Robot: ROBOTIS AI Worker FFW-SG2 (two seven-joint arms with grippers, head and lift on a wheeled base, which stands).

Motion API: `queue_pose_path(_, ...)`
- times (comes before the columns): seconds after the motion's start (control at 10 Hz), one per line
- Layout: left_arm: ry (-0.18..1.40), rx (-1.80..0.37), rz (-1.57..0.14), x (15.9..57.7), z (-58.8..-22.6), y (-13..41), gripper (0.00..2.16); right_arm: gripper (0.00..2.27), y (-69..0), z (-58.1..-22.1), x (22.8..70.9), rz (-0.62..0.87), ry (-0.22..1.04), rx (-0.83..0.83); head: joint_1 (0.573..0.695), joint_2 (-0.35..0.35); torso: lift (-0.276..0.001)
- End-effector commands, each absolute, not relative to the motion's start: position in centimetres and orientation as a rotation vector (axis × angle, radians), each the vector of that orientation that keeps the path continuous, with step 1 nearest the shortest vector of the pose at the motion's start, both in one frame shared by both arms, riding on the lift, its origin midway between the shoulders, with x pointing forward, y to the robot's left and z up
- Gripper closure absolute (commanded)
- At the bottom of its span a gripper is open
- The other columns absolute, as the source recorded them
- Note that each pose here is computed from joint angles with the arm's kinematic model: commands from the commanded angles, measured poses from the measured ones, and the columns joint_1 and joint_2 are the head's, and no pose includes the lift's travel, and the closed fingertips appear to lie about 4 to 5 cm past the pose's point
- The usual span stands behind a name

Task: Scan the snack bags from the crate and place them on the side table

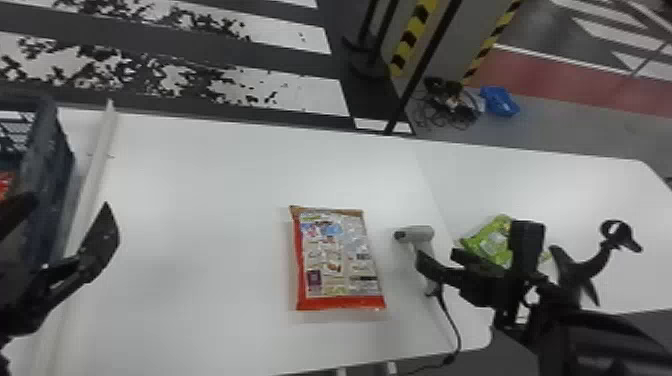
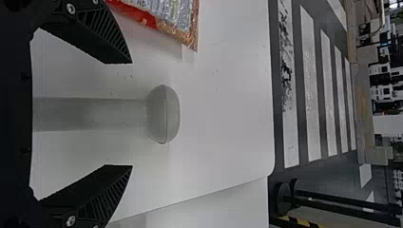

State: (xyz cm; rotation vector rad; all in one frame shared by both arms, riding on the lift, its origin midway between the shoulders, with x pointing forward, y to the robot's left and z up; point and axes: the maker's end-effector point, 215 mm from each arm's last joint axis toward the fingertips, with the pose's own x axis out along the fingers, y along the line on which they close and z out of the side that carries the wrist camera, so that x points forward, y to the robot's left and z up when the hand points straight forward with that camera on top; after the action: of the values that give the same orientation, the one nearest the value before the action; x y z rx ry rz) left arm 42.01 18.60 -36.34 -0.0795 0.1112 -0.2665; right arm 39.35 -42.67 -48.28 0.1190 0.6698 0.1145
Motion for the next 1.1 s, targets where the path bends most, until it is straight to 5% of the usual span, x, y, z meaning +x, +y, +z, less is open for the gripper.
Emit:
queue_pose_path(0.0,0.111,-0.081,-0.266,42.0,-36.4,18.6,0.10,0.08,-41.0,-47.7,37.9,0.167,0.692,0.265,0.695,-0.330,-0.095)
queue_pose_path(0.4,0.114,-0.081,-0.267,42.1,-36.6,18.6,0.10,0.08,-35.9,-48.8,35.7,0.317,0.804,0.422,0.695,-0.277,-0.095)
queue_pose_path(1.0,0.116,-0.089,-0.270,42.3,-36.8,18.7,0.10,0.08,-32.2,-52.3,36.7,0.421,0.906,0.391,0.695,-0.203,-0.095)
